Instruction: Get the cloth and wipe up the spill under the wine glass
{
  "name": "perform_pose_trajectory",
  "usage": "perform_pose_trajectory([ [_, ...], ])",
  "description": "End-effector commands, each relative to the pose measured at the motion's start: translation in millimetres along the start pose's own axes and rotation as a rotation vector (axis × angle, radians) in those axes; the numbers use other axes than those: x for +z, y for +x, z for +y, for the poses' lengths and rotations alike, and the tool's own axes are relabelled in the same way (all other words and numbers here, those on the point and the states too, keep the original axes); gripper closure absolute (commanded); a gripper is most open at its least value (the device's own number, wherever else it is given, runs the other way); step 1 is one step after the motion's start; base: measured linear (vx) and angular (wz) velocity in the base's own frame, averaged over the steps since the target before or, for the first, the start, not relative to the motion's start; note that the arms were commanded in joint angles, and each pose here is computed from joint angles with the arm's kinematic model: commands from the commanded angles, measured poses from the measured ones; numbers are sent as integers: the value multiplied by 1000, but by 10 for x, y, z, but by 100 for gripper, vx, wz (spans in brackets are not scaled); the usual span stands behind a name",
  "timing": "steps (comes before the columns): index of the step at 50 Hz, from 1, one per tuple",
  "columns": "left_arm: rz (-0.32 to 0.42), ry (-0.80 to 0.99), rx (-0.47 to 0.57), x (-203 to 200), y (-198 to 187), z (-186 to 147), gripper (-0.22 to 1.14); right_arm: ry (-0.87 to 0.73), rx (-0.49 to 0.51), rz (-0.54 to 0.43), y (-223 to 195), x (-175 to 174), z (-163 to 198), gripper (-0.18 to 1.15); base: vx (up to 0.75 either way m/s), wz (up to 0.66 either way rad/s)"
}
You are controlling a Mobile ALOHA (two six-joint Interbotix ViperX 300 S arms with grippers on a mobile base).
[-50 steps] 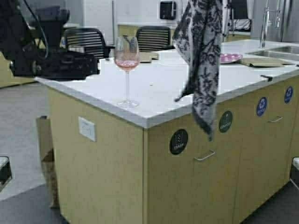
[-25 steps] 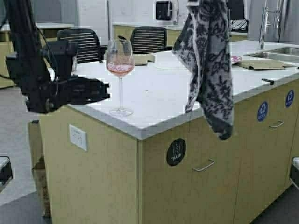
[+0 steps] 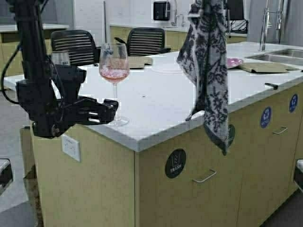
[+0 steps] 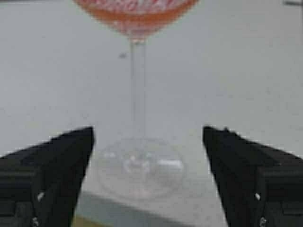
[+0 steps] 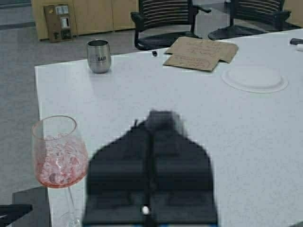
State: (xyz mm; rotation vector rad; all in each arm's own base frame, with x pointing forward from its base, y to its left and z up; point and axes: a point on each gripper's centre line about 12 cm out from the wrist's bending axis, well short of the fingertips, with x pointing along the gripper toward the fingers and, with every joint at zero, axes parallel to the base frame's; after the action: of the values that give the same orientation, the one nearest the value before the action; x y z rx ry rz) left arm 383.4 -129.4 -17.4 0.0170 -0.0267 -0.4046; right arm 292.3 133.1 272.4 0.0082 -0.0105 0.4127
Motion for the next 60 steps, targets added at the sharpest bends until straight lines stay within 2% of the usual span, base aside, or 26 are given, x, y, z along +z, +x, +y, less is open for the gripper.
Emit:
perform_pose_trajectory([
  [1,-55,-1,-4,38,160,9,-8,-1,2,-43,42,121,7,90,8,-1],
  [11,-84,4,-3,-30,347,28,-8,-1,2,-41,49,117,7,90,7,-1],
  [20,-74,5,-4,-82,469,34,-8,-1,2,-41,44,116,7,90,6,-1],
  [41,-98,5,-21,-24,551,-23,-5,2,2,-41,49,117,7,90,5,0],
  [46,-98,4,-25,-7,544,-45,5,11,1,-43,47,122,5,90,4,-1],
  [60,-99,4,-30,149,460,-70,51,100,-19,-75,132,245,-19,90,3,-1],
])
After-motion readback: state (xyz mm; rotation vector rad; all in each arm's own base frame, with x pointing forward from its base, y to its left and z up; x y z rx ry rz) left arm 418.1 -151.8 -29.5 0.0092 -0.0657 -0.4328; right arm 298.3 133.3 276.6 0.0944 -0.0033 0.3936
